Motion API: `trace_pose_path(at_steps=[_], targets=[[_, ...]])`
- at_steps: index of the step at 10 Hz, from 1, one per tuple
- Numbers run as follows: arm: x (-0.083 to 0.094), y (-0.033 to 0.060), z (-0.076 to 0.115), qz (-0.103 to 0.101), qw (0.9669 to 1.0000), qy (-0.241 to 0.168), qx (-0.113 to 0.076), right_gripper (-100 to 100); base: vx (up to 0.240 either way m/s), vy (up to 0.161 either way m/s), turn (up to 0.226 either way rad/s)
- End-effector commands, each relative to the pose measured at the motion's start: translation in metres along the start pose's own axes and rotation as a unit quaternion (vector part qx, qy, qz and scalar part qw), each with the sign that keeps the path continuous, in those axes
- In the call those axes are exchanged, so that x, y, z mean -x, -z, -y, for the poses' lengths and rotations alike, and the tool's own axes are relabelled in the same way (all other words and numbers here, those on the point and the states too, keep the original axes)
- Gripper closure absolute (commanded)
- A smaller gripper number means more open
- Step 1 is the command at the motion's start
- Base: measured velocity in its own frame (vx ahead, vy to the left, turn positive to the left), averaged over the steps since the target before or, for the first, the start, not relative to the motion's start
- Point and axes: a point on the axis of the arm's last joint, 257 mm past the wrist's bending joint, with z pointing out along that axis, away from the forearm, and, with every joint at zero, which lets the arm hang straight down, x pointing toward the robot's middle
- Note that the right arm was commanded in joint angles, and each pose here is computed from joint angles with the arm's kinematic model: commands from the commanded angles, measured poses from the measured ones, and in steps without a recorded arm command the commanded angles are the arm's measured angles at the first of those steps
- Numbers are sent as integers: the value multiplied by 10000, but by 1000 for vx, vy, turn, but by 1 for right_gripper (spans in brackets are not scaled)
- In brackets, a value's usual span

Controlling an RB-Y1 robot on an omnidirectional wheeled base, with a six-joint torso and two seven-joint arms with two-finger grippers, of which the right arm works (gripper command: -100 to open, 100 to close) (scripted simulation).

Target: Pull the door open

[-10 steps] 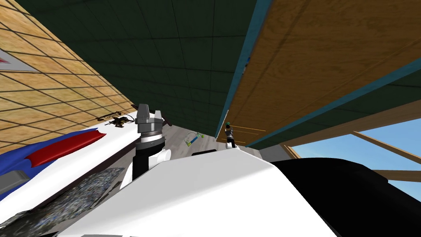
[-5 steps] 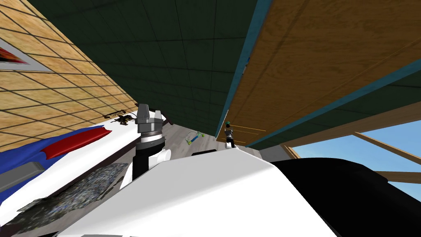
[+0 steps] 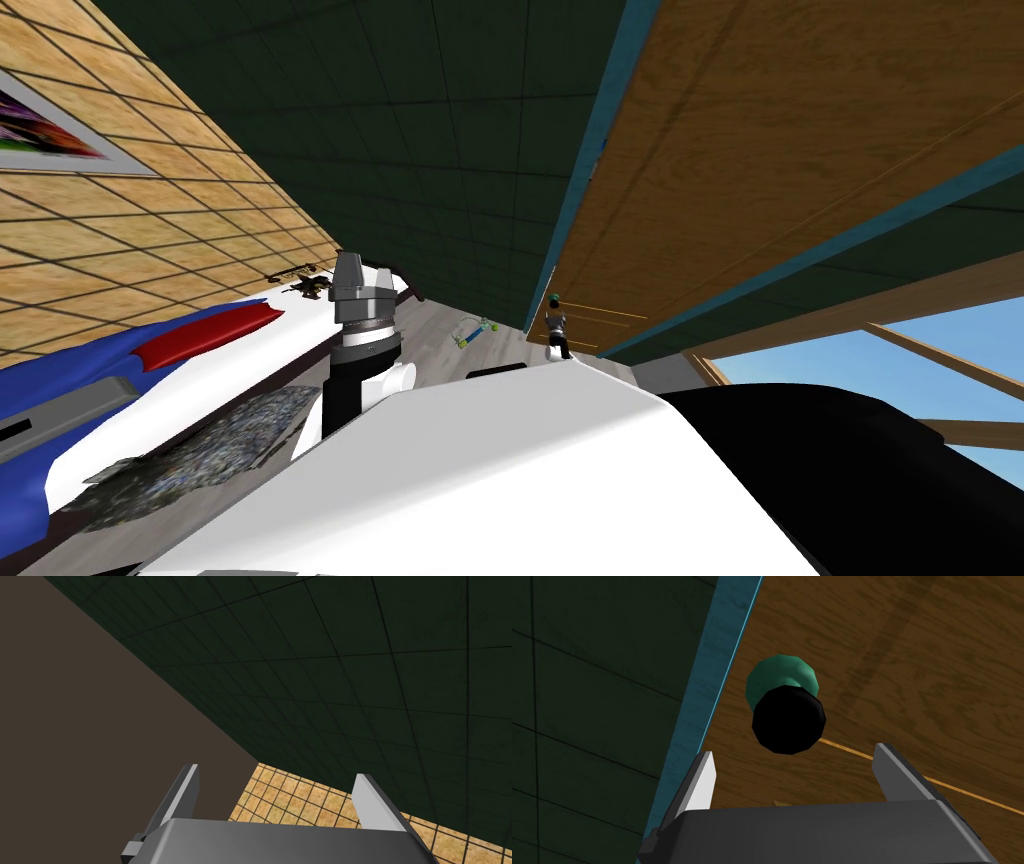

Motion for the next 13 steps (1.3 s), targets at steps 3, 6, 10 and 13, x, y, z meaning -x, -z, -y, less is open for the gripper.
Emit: trace_pose_path(at_steps=[3, 6, 10, 13], targets=[[-6, 11, 32, 40, 9975, -705, 71, -100, -60, -16, 44], [-10, 19, 54, 65, 9924, -1226, 123, -100, -54, -10, 40], [-15, 35, 93, 100, 9803, -1961, 206, -100, -69, -15, 47], [-15, 39, 102, 108, 9775, -2095, 222, -100, -41, -13, 21]])
